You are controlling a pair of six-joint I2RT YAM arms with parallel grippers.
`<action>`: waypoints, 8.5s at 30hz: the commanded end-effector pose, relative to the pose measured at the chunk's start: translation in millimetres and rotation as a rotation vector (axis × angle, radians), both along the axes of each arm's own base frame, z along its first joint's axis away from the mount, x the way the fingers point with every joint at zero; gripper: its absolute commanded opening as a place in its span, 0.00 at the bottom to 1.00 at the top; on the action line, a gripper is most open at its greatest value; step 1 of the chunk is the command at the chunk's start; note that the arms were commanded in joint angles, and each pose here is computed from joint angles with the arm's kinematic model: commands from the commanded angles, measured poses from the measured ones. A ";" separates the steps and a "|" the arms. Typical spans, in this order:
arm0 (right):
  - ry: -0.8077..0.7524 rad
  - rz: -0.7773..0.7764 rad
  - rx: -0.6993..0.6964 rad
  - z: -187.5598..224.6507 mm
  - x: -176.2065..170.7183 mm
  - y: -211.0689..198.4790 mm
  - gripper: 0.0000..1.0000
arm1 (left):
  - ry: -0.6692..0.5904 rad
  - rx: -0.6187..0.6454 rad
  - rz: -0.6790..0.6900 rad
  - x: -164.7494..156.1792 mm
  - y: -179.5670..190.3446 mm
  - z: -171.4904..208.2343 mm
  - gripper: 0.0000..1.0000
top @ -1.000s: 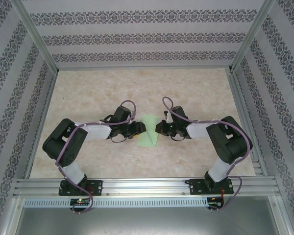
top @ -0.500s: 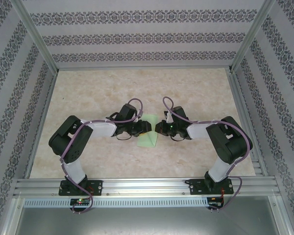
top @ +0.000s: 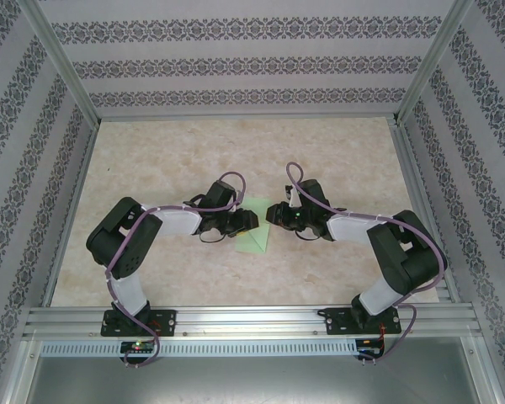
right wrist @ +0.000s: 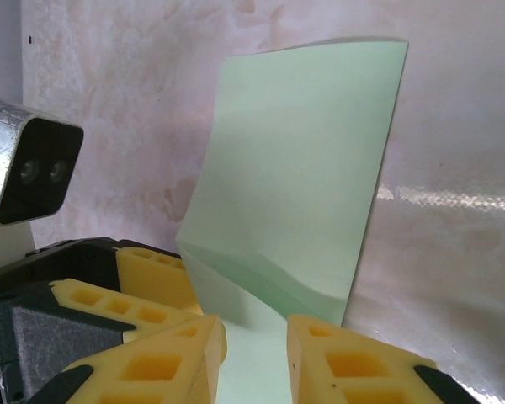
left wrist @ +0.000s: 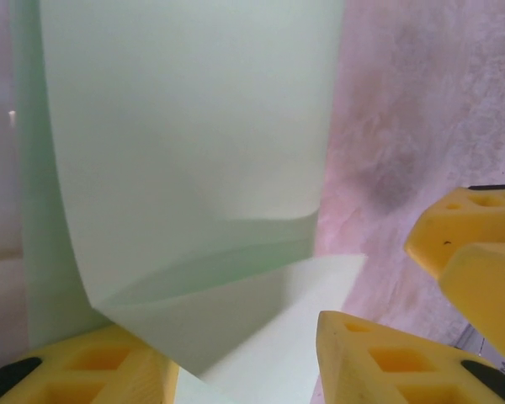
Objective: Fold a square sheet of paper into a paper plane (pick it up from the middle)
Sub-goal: Turn over the paper at the center of the table, then move the paper to the center of the table, then fold the paper at the center of the table.
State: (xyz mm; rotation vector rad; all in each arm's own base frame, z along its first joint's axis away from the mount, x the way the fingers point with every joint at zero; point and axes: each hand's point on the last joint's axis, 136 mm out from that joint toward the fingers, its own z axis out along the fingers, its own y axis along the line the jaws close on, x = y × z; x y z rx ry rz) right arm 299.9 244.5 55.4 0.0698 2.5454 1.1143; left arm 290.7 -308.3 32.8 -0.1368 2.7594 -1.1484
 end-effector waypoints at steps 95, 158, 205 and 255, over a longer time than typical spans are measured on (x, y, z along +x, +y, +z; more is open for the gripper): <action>-0.168 -0.261 -0.255 101.6 33.5 -44.9 0.66 | -0.354 0.320 0.073 53.8 89.3 117.5 0.90; 0.026 -0.210 -0.170 25.7 -30.5 -23.5 0.66 | -0.062 -0.094 -0.063 8.6 -6.7 53.4 0.31; 0.215 -0.047 -0.109 -17.9 -67.8 26.7 0.49 | 0.116 0.227 -0.017 -17.4 29.5 -55.1 0.23; 0.338 -0.145 -0.118 -23.8 -92.5 -3.2 0.00 | -0.079 0.169 -0.125 9.3 9.1 11.1 0.28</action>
